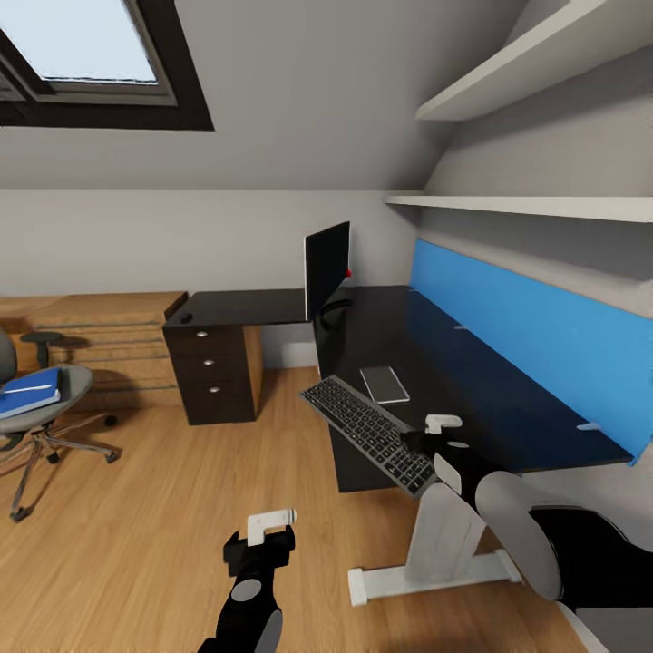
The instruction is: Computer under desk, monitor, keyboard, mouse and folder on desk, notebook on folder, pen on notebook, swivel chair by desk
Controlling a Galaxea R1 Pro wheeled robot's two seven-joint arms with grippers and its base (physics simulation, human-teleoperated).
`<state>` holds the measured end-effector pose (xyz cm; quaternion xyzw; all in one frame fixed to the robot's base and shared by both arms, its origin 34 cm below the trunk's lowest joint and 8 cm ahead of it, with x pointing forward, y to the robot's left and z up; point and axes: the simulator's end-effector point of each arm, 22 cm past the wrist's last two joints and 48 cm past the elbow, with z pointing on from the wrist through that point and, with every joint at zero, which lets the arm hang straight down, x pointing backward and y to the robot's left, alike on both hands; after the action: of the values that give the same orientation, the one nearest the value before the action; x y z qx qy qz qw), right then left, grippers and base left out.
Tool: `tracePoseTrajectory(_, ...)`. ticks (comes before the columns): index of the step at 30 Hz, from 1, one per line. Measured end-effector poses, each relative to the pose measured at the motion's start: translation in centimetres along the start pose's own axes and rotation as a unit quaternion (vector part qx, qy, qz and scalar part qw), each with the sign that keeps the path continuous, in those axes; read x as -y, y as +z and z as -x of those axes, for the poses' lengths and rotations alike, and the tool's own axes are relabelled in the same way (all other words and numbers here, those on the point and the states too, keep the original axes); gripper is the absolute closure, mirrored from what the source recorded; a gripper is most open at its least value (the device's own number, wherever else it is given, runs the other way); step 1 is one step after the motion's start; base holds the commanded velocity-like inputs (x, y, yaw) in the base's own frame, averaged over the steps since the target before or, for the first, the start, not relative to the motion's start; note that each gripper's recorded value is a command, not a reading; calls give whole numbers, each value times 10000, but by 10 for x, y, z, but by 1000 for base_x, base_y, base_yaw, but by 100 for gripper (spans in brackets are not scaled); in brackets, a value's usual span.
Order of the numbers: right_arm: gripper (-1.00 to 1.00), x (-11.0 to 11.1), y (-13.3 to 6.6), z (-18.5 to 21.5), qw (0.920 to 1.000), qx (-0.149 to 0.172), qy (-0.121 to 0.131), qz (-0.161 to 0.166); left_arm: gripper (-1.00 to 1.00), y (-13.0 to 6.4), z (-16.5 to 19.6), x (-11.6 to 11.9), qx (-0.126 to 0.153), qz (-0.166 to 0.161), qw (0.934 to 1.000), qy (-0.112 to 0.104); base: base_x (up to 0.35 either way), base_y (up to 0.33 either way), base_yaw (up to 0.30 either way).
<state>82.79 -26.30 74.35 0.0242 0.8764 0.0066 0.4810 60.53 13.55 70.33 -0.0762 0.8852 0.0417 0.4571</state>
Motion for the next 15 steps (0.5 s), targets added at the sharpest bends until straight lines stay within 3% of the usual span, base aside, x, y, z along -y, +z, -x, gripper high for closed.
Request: tracePoseTrajectory(15, -100, -1, 0, -1, 10000, -10, 3, 3, -100, 0, 0, 0, 2, 7, 10000, 0, -27, 0, 0)
